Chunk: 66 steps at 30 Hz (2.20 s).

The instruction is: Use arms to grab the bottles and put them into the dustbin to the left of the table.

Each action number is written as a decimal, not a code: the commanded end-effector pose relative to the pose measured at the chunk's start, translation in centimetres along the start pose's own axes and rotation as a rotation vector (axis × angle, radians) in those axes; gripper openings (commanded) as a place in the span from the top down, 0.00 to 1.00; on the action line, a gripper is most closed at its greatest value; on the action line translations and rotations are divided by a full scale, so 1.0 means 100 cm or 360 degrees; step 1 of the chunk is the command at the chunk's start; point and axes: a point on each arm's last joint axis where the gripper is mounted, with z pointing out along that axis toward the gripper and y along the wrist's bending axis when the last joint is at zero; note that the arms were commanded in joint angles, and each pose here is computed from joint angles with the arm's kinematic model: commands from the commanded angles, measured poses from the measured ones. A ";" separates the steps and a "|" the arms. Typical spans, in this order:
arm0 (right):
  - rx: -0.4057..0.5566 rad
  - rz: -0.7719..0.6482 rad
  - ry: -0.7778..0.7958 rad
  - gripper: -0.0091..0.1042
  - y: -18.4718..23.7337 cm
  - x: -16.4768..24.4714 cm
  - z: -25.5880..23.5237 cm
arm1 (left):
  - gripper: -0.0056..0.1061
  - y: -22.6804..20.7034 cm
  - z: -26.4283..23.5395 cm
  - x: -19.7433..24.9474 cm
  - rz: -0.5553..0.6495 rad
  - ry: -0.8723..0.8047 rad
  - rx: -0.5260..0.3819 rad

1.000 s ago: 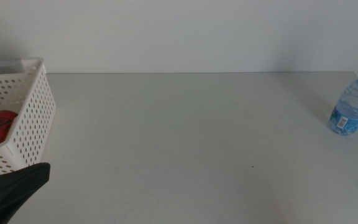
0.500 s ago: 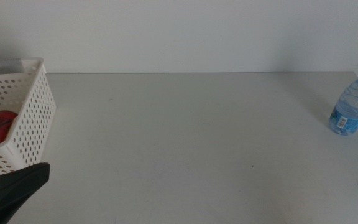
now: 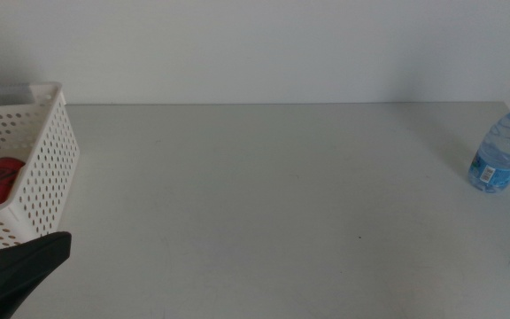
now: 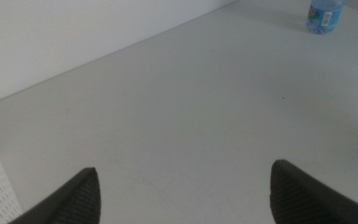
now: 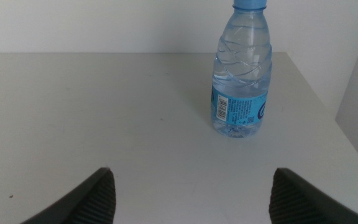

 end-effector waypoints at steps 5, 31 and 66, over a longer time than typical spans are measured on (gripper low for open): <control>-0.0014 -0.0002 -0.0197 0.36 0.000 -0.008 0.014 | 0.11 0.000 -0.003 -0.013 -0.0011 -0.0148 0.0005; 0.0076 -0.0061 -0.0224 0.36 -0.007 0.008 0.063 | 0.11 0.000 -0.003 -0.013 -0.0011 -0.0148 0.0005; 0.0326 -0.0147 -0.0500 0.21 -0.025 -0.017 0.222 | 0.11 0.000 -0.003 -0.013 -0.0011 -0.0148 0.0005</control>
